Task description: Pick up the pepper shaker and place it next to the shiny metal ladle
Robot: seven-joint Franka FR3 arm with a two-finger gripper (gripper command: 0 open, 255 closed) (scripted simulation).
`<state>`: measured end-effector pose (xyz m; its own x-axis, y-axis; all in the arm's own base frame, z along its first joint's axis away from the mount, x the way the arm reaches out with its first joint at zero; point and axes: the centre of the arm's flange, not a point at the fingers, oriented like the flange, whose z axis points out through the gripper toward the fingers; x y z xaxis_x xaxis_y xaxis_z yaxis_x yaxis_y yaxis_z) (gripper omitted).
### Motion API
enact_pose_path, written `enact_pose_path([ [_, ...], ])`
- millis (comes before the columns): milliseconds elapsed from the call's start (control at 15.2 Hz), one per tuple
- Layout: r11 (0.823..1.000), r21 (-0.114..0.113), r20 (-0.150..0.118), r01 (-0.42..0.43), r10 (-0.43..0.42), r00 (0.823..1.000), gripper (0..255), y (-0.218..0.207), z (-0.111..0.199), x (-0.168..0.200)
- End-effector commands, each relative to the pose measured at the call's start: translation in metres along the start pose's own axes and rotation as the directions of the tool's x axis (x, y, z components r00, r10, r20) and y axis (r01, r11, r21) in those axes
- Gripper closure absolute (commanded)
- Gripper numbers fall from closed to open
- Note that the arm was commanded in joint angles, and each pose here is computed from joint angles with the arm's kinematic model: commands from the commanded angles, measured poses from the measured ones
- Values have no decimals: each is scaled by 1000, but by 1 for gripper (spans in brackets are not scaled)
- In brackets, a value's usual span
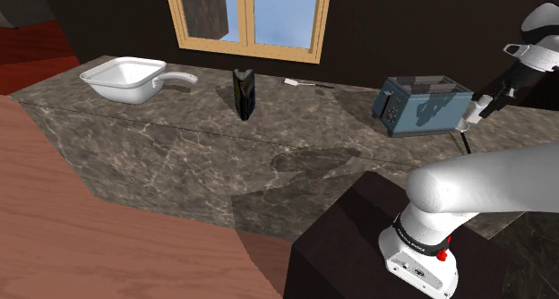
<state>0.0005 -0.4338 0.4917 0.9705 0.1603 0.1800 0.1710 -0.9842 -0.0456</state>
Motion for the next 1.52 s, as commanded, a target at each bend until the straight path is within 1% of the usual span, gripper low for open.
enact_pose_path([
  [0,1000,0,1,2,-2,1000,255,7,-6,-24],
  [594,1000,0,1,2,-2,1000,255,38,-28,-134],
  [1452,1000,0,1,2,-2,1000,255,41,39,-147],
])
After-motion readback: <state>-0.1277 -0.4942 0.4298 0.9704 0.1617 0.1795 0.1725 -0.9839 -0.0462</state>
